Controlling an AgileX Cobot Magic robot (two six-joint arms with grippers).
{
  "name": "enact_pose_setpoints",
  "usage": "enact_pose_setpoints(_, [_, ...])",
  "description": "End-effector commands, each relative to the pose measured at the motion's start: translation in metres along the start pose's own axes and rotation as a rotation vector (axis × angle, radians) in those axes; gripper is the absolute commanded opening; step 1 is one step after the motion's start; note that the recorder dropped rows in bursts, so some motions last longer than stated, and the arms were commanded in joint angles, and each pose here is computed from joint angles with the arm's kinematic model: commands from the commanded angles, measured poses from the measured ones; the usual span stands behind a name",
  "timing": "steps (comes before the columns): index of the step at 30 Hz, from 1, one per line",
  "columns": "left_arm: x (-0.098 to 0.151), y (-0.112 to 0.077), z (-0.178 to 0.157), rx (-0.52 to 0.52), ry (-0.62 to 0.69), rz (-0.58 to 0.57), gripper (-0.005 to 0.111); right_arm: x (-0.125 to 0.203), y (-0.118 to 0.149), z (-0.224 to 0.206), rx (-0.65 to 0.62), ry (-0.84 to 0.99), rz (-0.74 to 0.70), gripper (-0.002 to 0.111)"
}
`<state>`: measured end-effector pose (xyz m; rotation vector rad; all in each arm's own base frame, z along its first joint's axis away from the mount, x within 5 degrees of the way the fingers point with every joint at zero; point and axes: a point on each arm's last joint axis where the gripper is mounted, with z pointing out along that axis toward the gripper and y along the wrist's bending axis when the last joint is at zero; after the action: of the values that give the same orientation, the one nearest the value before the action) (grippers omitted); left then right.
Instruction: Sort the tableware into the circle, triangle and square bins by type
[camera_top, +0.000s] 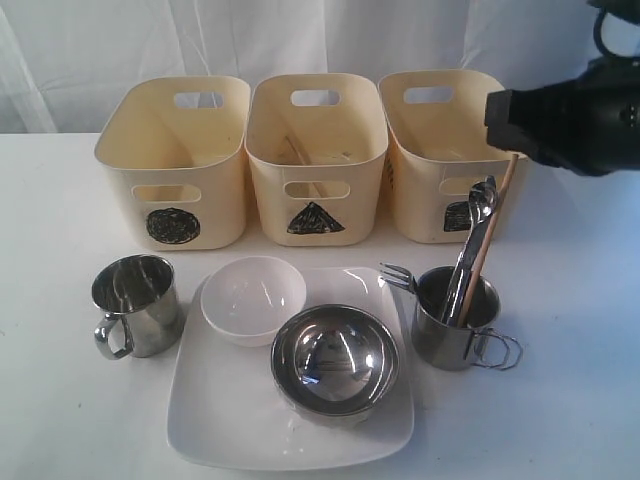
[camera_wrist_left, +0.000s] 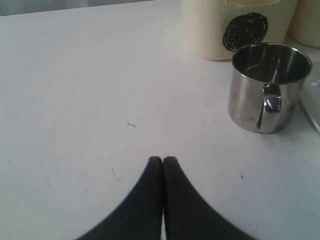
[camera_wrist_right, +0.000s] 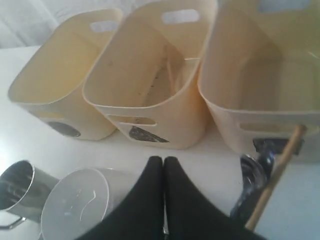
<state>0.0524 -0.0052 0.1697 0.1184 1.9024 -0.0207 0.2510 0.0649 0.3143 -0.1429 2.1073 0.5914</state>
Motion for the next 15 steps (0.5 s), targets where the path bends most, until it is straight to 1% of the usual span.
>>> enact_pose_setpoints(1, [0.001,0.000,0.000,-0.001,-0.004,-0.008,0.000,0.016,-0.017,0.002,0.113,-0.046,0.113,0.002])
enact_pose_setpoints(4, [0.001,0.000,0.000,-0.001,-0.004,-0.008,0.000,0.017,-0.020,0.004,0.139,-0.058,0.112,0.013])
enact_pose_setpoints(8, [0.001,0.000,0.000,-0.001,-0.004,-0.008,0.000,0.013,-0.025,0.005,0.184,-0.102,0.112,0.033])
enact_pose_setpoints(10, [0.001,0.000,0.000,-0.001,-0.004,-0.008,0.000,0.012,-0.029,0.008,0.208,-0.115,0.113,0.036])
enact_pose_setpoints(15, [0.001,0.000,0.000,-0.001,-0.004,-0.008,0.000,0.017,-0.039,0.022,0.253,-0.094,0.121,0.036])
